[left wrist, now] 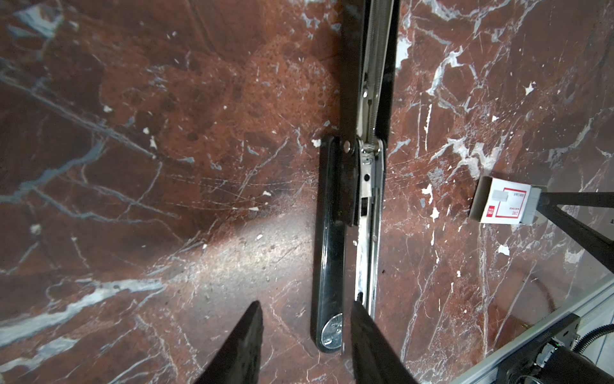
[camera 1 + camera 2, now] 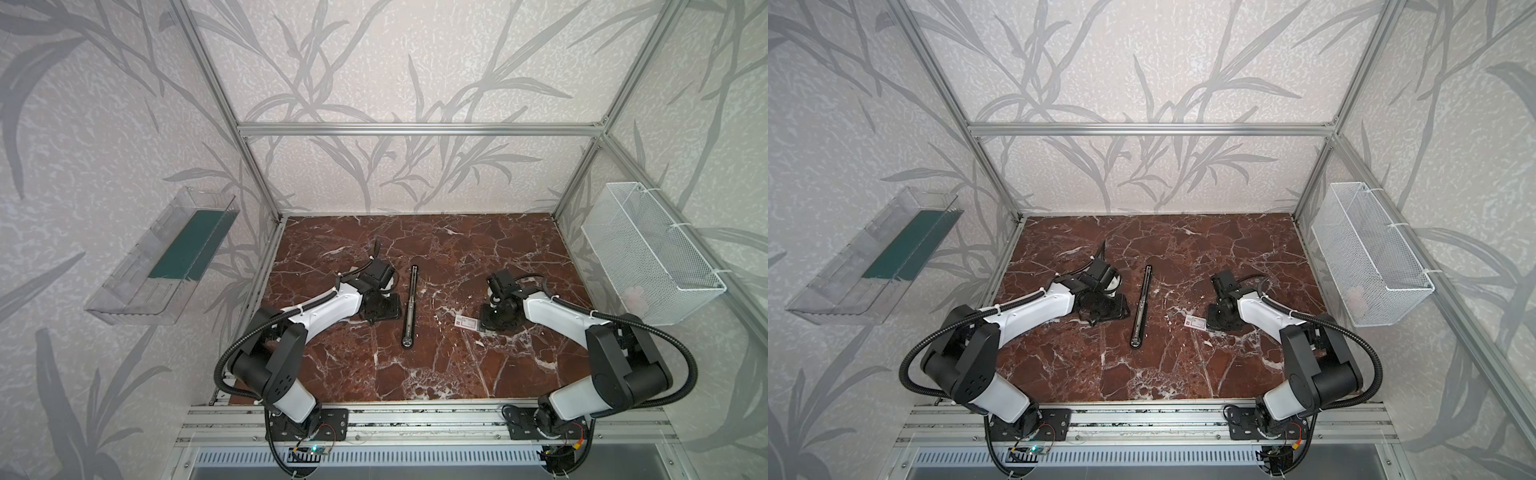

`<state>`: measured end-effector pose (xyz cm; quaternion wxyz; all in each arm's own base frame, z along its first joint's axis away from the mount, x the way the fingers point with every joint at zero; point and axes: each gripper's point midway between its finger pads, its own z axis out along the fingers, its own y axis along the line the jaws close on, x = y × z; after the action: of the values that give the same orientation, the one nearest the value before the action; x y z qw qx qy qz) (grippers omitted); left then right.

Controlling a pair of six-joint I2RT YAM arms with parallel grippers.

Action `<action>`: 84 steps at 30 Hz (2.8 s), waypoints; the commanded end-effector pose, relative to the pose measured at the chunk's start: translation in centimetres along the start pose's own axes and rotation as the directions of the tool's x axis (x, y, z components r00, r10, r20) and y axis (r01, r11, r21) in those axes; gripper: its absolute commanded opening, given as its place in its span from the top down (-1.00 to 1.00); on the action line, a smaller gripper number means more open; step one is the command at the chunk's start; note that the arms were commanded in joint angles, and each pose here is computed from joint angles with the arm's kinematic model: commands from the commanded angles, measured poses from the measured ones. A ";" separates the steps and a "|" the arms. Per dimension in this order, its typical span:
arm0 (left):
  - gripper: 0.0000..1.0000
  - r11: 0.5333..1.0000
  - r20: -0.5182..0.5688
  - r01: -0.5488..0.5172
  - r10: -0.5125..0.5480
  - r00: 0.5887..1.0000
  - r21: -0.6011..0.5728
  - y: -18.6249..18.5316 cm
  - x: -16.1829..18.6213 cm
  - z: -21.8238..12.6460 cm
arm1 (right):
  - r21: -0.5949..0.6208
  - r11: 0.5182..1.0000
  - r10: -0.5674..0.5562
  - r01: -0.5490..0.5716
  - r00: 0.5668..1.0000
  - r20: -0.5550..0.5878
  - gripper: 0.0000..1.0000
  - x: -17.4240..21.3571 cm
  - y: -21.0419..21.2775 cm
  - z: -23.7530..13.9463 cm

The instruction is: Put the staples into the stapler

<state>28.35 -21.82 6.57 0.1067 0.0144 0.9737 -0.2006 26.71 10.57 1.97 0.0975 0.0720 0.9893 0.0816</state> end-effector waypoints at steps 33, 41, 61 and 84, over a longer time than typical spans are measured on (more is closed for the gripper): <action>0.11 1.000 0.003 0.021 -0.021 1.000 0.005 0.1 0.2 -0.3 | -0.014 1.000 0.006 -0.006 1.000 -0.020 0.65 0.5 0.1 0.0; 0.11 1.000 0.003 0.019 -0.019 1.000 0.005 0.1 0.2 -0.3 | -0.021 1.000 0.009 -0.010 1.000 -0.008 0.65 0.4 0.2 -0.2; 0.11 1.000 0.004 0.026 -0.026 1.000 0.004 0.2 0.4 -0.3 | 0.042 0.999 0.013 -0.011 0.999 -0.040 0.82 1.2 -1.1 0.3; 0.11 1.000 0.003 0.027 -0.027 1.000 0.005 0.2 0.4 -0.3 | -0.010 1.000 0.010 -0.010 1.000 0.018 0.64 0.1 -0.1 -0.9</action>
<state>27.98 -21.73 6.12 0.0995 0.0067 0.9743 -0.2020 26.25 10.26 1.98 0.0941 0.0759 0.9898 0.0760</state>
